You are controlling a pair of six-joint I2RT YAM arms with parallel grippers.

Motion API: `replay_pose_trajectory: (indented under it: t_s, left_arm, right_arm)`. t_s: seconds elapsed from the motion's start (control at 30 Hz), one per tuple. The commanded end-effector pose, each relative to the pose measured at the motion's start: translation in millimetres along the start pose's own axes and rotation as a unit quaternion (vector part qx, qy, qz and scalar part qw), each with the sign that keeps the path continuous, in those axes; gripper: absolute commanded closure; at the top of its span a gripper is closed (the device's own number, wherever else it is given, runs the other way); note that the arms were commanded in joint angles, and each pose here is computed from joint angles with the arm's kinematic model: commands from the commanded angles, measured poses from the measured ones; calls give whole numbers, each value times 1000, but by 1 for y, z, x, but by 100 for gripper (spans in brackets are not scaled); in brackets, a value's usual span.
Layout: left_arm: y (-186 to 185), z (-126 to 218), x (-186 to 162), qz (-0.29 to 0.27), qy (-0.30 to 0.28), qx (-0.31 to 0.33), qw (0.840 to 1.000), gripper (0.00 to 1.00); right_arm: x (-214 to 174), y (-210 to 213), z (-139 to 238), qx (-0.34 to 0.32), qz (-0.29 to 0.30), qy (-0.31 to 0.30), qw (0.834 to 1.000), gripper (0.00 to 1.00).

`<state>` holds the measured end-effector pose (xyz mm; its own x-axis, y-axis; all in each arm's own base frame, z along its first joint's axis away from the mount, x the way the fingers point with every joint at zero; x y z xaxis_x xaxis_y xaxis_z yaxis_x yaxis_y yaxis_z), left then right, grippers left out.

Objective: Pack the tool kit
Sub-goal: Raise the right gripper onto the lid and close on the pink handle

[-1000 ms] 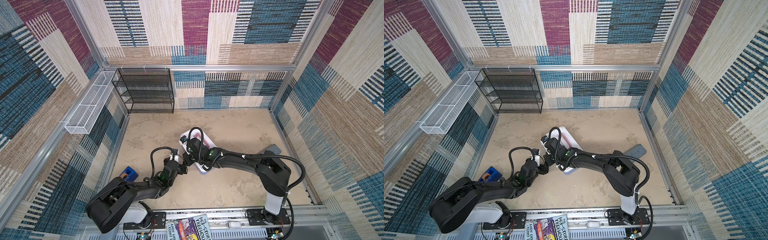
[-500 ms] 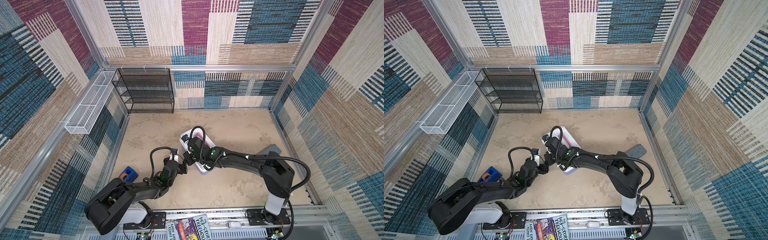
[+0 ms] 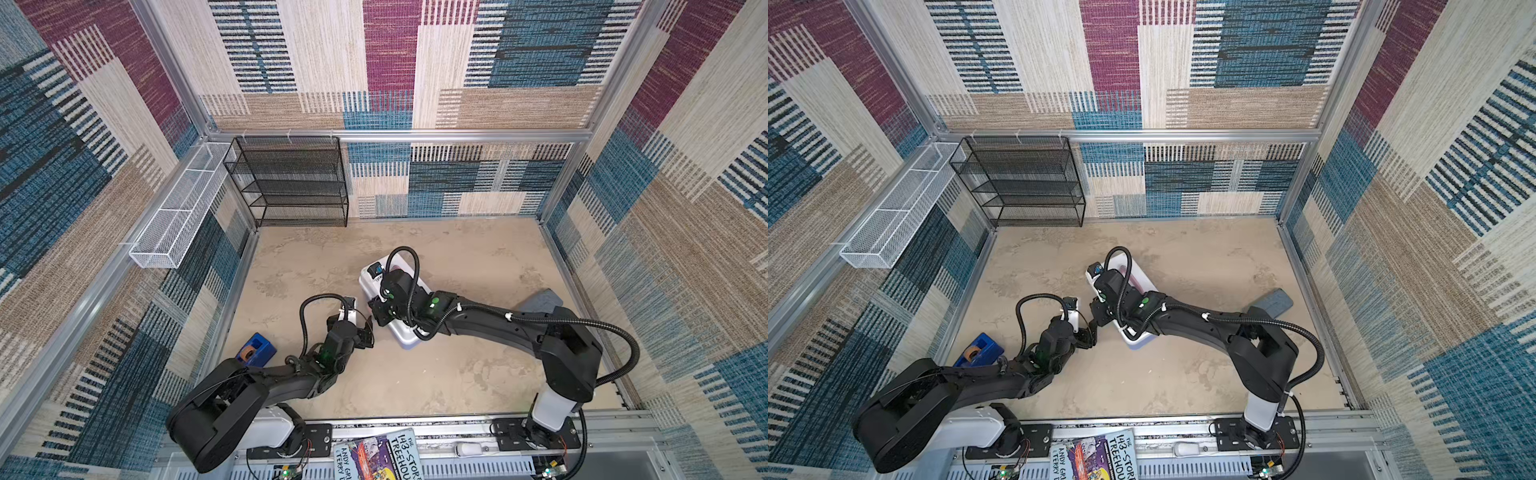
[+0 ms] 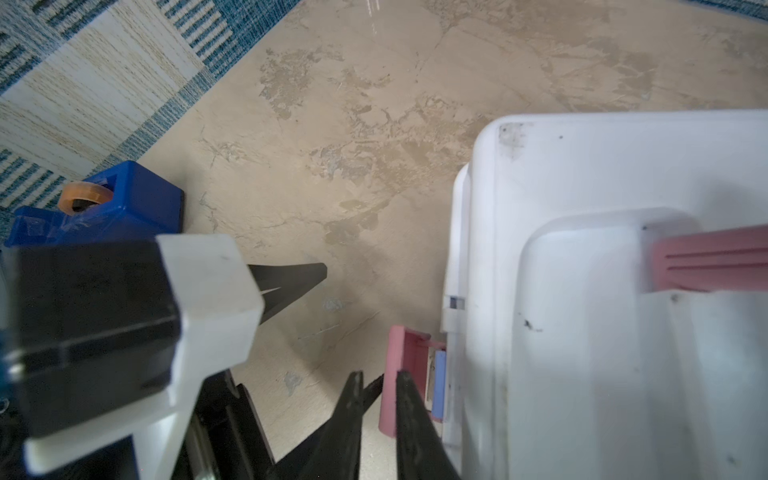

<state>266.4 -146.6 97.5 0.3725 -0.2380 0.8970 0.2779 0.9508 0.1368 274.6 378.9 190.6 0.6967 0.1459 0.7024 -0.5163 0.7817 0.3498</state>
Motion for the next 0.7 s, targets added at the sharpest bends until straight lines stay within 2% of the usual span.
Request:
replay_pose_trajectory:
  t_s: [0.0, 0.23, 0.67]
  left_arm:
    - [1, 1, 5, 21, -5, 3, 1000, 15]
    - [0, 0, 9, 17, -9, 2, 1000, 15]
    - [-2, -2, 12, 14, -9, -2, 1000, 15]
  right_arm:
    - [16, 2, 12, -1, -2, -42, 999, 79]
    - [25, -14, 31, -43, 7, -74, 996, 78]
    - [17, -64, 48, -97, -15, -85, 992, 78]
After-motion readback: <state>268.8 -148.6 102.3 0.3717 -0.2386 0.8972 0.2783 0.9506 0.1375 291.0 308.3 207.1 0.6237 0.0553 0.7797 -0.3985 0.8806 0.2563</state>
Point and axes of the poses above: each gripper's point midway between its finger pads, its own z axis back along the fingers, its own y axis along the line the jaws close on, x = y × z, the point moved 4 cm from there along z, back along the fingers, and after that the axes turned 12 degrees about -z, right-handed, at the moved point
